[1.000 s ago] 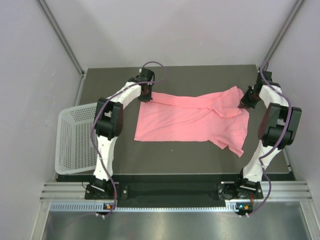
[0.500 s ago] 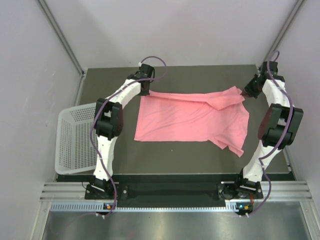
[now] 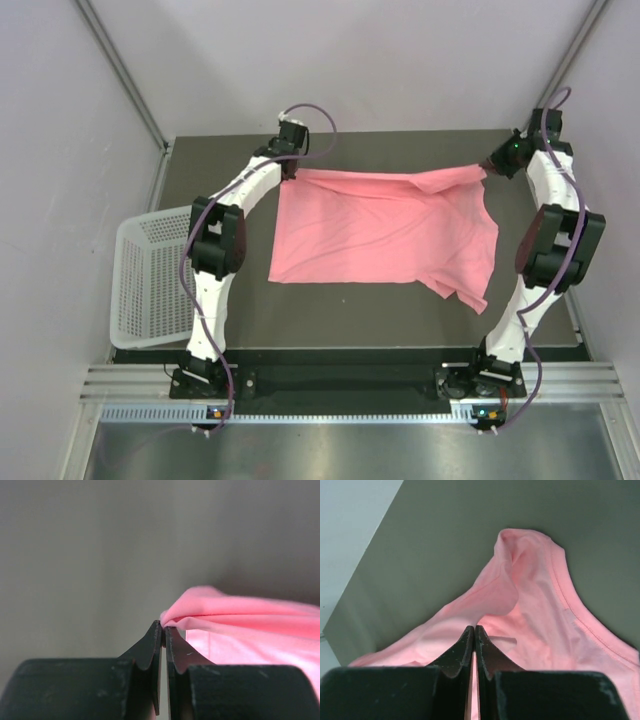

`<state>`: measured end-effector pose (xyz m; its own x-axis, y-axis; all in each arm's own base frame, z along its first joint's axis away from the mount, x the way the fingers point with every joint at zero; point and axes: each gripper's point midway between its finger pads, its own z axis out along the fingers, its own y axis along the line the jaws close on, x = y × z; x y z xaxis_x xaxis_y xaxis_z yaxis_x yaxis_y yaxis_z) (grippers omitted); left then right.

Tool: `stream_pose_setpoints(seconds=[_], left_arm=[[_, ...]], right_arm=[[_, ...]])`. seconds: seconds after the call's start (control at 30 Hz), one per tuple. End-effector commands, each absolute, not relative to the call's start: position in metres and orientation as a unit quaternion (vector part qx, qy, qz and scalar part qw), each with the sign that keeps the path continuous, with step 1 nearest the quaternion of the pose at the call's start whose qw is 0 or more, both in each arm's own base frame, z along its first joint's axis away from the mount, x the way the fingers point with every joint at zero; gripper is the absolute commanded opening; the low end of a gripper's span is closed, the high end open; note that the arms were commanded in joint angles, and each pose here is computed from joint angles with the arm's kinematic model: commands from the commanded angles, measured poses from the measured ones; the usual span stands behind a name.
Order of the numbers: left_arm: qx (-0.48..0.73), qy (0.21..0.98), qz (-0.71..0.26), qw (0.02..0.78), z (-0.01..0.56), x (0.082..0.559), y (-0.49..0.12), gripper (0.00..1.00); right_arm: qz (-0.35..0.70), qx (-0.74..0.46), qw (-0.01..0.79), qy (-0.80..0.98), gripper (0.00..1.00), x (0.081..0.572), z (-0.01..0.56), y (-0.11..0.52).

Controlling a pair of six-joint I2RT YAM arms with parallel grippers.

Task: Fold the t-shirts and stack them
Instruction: Fold the tshirt

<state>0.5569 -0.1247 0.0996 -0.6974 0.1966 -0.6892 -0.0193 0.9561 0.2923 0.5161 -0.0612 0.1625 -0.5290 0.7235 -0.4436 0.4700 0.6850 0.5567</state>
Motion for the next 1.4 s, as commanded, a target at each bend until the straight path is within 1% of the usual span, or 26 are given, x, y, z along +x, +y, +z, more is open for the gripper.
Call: stream_pose_setpoints(seconds=[0.0, 0.07, 0.27, 0.47, 0.73, 0.97, 1.2, 1.37], left_arm=[[0.034, 0.872, 0.152, 0.465, 0.154, 0.587, -0.123, 0.00], [0.026, 0.865, 0.153, 0.477, 0.160, 0.592, -0.122, 0.00], [0.058, 0.842, 0.174, 0.507, 0.174, 0.608, -0.123, 0.00], [0.089, 0.844, 0.203, 0.489, 0.158, 0.610, -0.119, 0.00], [0.128, 0.852, 0.200, 0.467, 0.140, 0.599, -0.132, 0.00], [0.127, 0.867, 0.183, 0.446, 0.132, 0.575, -0.132, 0.00], [0.138, 0.875, 0.188, 0.423, 0.111, 0.553, -0.123, 0.00], [0.142, 0.882, 0.181, 0.410, 0.101, 0.542, -0.122, 0.00]], right_arm=[[0.203, 0.346, 0.369, 0.838, 0.00, 0.533, 0.184, -0.069], [0.206, 0.346, 0.372, 0.836, 0.00, 0.535, 0.184, -0.071], [0.225, 0.348, 0.379, 0.827, 0.00, 0.543, 0.188, -0.075], [0.241, 0.360, 0.379, 0.818, 0.00, 0.552, 0.189, -0.081], [0.259, 0.364, 0.371, 0.814, 0.00, 0.556, 0.187, -0.082], [0.231, 0.369, 0.355, 0.827, 0.00, 0.533, 0.187, -0.087], [0.173, 0.363, 0.311, 0.861, 0.00, 0.500, 0.159, -0.093], [0.128, 0.361, 0.296, 0.875, 0.00, 0.482, 0.146, -0.103]])
